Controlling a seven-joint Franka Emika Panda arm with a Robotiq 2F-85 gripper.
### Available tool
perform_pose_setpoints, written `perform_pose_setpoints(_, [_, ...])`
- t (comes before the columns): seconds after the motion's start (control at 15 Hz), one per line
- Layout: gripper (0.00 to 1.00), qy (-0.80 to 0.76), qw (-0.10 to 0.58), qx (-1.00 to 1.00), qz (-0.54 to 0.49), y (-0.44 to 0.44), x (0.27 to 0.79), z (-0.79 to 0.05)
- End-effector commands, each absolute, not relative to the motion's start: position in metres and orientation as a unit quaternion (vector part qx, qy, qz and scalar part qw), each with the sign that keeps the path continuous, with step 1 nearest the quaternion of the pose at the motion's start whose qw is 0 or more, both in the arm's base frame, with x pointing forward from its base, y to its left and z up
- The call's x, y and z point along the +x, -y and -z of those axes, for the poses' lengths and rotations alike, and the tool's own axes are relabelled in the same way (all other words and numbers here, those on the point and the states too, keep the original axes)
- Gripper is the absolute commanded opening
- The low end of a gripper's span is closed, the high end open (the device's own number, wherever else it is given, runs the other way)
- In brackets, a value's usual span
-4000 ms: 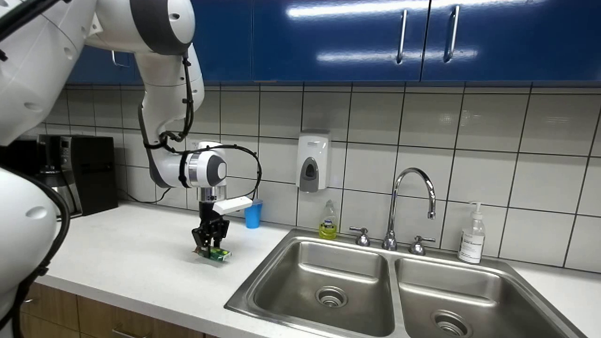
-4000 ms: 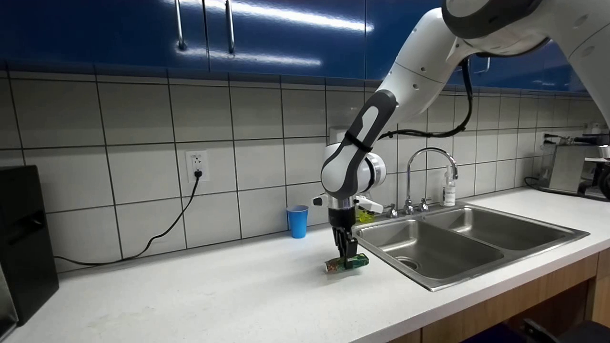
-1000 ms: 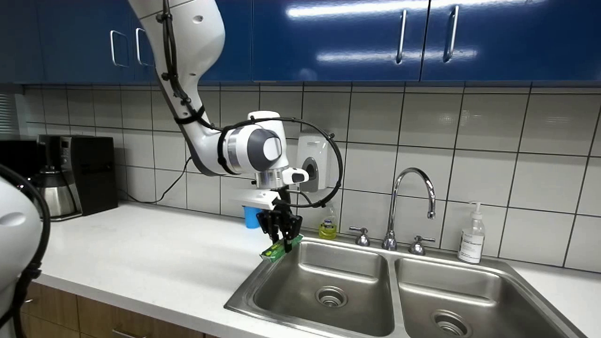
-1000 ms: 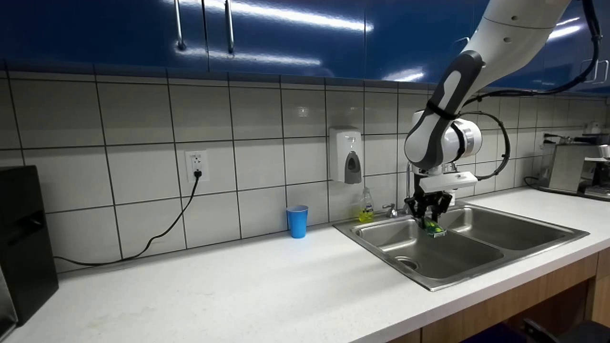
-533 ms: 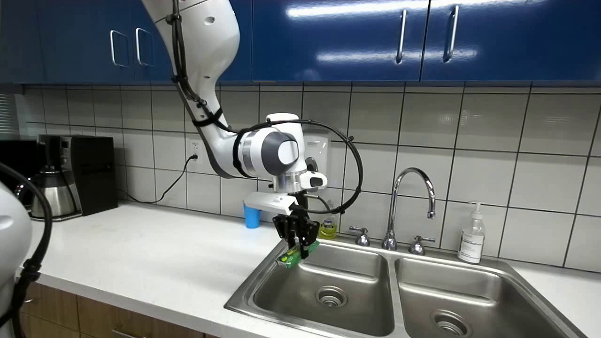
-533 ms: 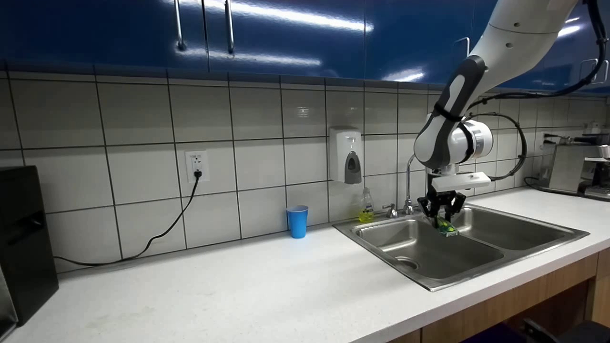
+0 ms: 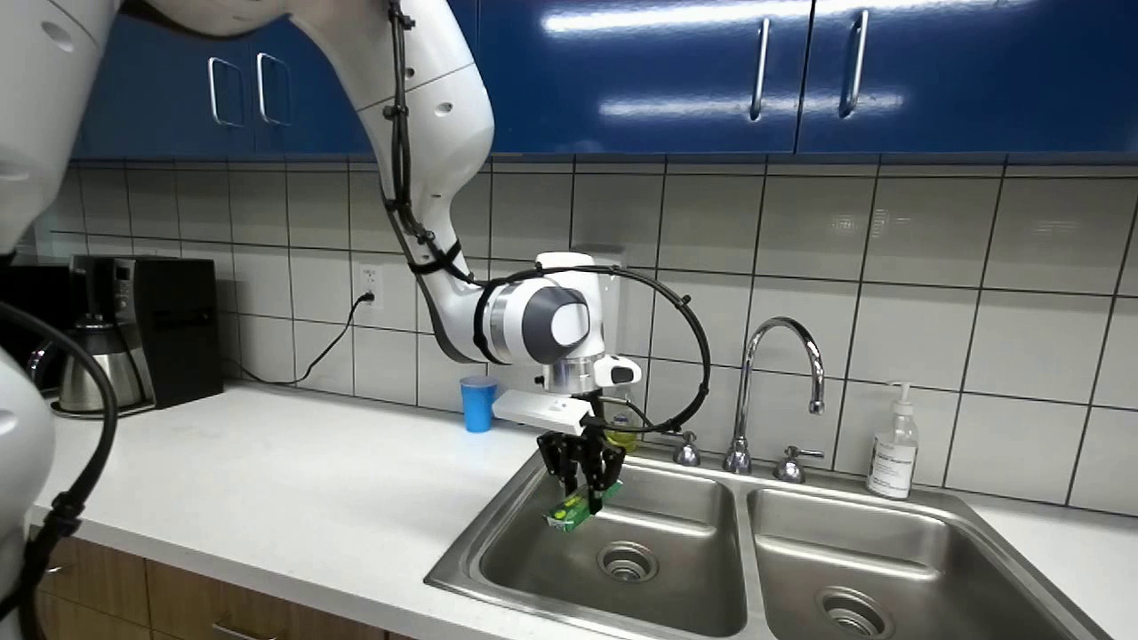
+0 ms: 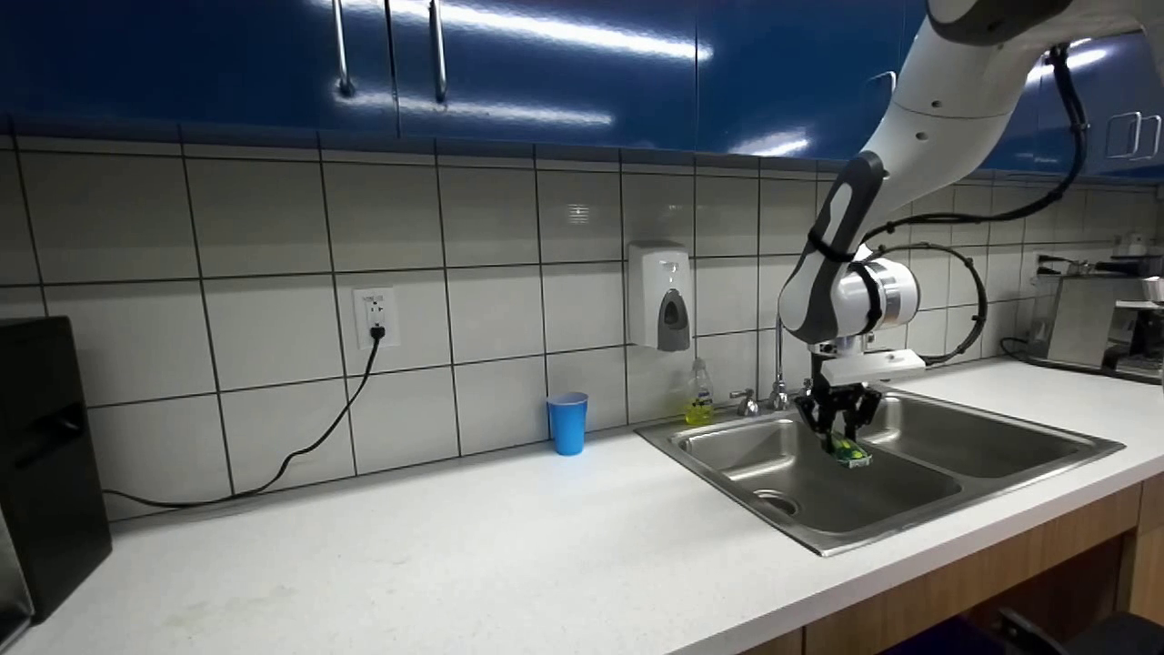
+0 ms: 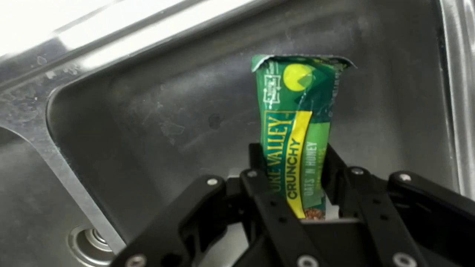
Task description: Put the candy bar into the sink
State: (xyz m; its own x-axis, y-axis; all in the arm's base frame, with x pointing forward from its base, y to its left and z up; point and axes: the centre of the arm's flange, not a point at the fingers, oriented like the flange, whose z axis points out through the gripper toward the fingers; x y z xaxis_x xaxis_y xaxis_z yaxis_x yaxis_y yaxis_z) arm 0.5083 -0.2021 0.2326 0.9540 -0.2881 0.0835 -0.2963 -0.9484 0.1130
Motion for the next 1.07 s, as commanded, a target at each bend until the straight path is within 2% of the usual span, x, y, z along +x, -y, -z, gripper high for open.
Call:
perform_pose_setpoints(0.0, [0.15, 0.140, 0.062, 0.988, -0.020, 0.219, 0.536, -0.212])
perform_pose_setpoints(1.0, [0.15, 0.112, 0.077, 0.990, 0.025, 0.207, 0.571, -0.098])
